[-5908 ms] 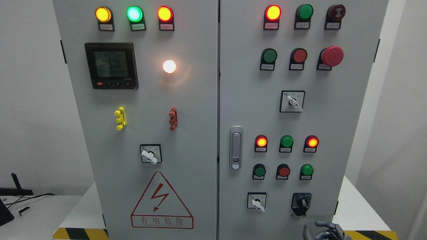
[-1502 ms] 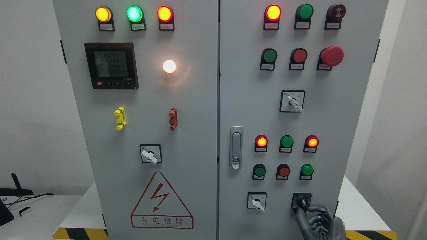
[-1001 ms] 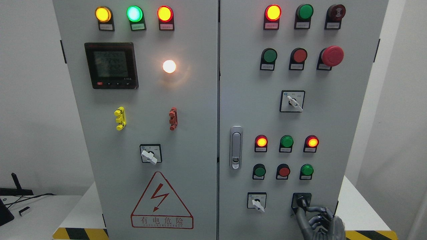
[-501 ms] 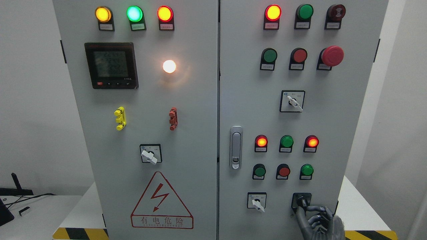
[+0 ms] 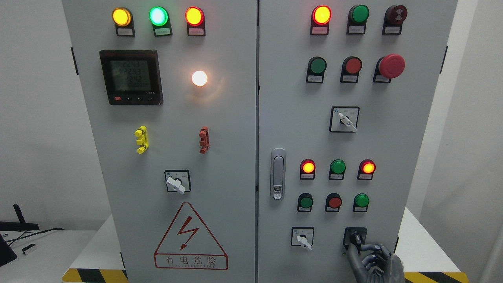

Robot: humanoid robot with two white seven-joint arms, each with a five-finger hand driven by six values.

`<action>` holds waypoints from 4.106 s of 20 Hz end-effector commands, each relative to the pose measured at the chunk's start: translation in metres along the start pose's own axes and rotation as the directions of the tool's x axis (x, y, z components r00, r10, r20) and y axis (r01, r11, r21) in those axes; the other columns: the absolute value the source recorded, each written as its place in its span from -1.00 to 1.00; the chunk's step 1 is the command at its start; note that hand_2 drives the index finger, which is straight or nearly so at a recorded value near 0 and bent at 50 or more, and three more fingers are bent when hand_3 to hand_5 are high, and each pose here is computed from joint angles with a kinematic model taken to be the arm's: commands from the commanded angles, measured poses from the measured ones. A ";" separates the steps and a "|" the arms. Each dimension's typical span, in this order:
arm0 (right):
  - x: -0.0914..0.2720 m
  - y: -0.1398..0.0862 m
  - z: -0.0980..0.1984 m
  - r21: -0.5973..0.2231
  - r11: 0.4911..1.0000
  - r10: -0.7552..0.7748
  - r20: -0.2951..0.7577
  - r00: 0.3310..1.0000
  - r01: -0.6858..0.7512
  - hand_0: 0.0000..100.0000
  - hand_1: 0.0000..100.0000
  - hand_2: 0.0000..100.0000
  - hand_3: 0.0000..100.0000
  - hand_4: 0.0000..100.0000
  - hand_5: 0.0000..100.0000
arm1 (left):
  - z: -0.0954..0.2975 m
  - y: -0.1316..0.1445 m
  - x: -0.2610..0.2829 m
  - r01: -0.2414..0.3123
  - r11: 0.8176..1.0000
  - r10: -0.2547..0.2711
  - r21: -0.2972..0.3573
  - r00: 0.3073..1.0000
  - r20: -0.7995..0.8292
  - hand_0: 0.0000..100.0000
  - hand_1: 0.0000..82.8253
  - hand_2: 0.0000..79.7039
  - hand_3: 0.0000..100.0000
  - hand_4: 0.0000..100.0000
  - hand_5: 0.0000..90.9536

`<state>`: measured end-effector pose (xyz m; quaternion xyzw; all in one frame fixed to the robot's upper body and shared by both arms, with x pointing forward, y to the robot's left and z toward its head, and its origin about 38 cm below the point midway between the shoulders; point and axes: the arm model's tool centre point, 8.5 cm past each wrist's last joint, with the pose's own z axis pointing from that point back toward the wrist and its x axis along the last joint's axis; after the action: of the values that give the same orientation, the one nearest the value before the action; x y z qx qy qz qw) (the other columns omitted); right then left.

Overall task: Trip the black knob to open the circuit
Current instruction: 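Close the right hand fingers around the black knob, then twist the black knob with the right hand to switch it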

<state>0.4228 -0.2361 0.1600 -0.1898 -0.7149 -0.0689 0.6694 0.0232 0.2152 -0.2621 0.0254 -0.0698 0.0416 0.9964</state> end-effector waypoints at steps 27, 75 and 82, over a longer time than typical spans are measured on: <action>0.005 0.014 0.003 0.041 0.999 -0.010 0.001 1.000 0.010 -0.39 0.29 0.20 0.78 0.81 0.98 | 0.000 0.000 0.000 0.030 1.000 -0.030 -0.005 1.000 0.000 -0.76 -0.06 -1.00 -1.00 -1.00 -1.00; 0.010 0.024 0.003 0.061 0.998 -0.034 0.007 0.999 0.034 -0.37 0.24 0.15 0.81 0.83 0.99 | 0.000 -0.001 0.000 0.030 1.000 -0.030 -0.006 1.000 0.002 -0.76 -0.06 -1.00 -1.00 -1.00 -1.00; 0.010 0.027 0.003 0.074 0.995 -0.071 -0.011 0.997 0.071 -0.37 0.24 0.16 0.81 0.83 0.99 | 0.000 0.000 0.000 0.030 1.000 -0.030 -0.005 1.000 0.000 -0.76 -0.06 -1.00 -1.00 -1.00 -1.00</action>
<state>0.4289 -0.2115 0.1657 -0.1507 -0.7222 -0.0613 0.6722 0.0233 0.2150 -0.2621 0.0253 -0.0699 0.0416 0.9964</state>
